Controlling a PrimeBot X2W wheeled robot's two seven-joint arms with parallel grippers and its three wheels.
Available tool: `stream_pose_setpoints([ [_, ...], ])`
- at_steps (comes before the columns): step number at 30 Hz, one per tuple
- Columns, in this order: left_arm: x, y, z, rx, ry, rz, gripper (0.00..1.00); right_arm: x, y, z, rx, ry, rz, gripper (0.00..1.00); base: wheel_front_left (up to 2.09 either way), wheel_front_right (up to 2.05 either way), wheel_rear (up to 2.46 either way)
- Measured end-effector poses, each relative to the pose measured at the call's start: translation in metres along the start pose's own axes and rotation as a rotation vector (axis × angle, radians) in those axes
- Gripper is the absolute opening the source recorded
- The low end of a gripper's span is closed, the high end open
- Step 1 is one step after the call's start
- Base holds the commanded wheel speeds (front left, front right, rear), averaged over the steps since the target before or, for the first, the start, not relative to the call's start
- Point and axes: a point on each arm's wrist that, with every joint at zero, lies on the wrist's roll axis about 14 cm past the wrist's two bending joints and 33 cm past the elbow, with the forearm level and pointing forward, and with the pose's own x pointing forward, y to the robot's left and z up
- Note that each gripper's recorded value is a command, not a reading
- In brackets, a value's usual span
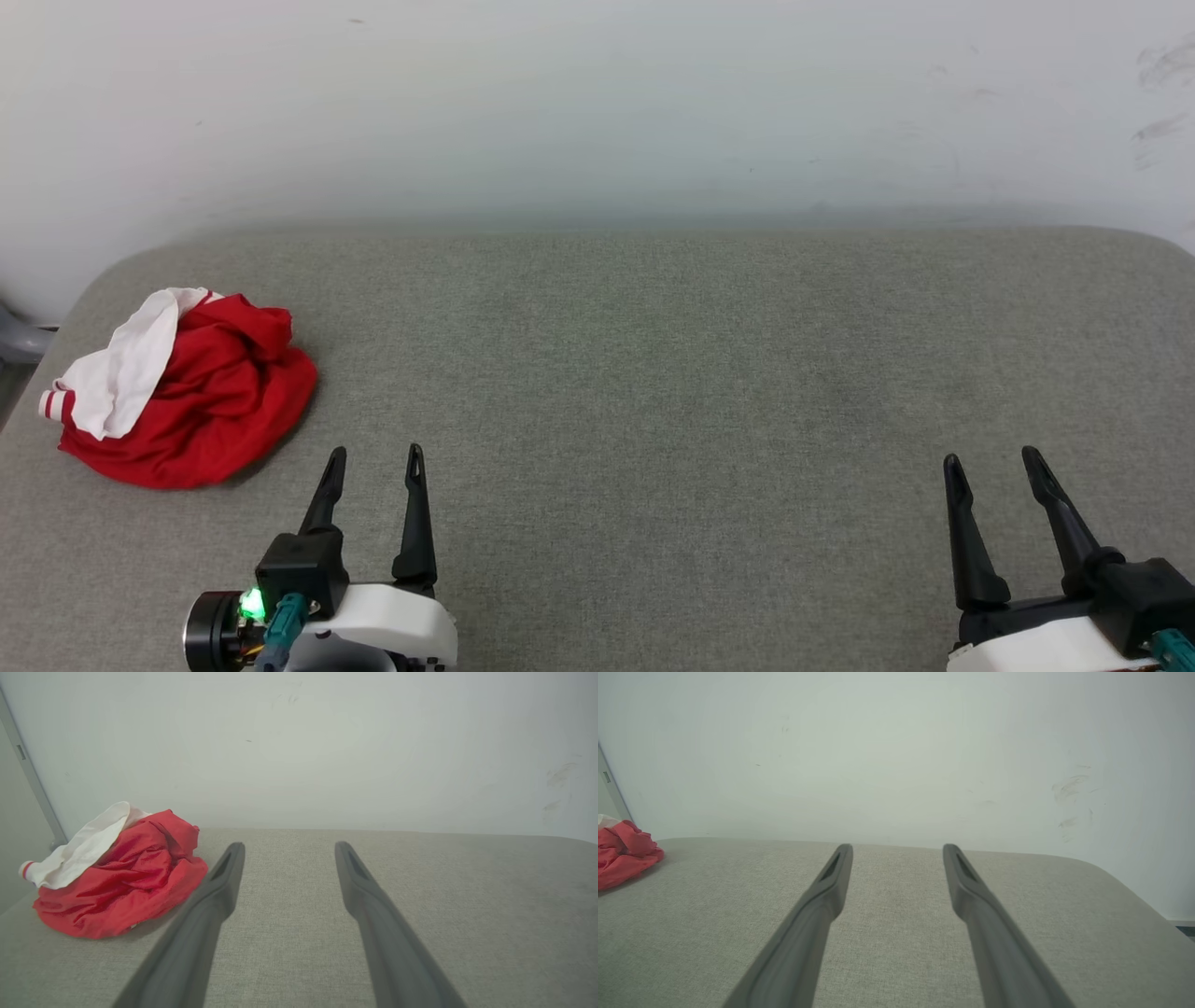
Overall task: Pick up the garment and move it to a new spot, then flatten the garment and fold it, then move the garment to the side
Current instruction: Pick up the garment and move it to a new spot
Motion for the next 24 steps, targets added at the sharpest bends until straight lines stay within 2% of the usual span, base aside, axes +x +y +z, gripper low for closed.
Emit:
stream_pose_setpoints([
  [24,-0.0033,0.004,-0.0082,-0.018,0.028,0.016,1.0,-0.0003,0.0011,-0.0051,0.032,0.013,-0.001,1.0,0.0,0.0,0.0],
])
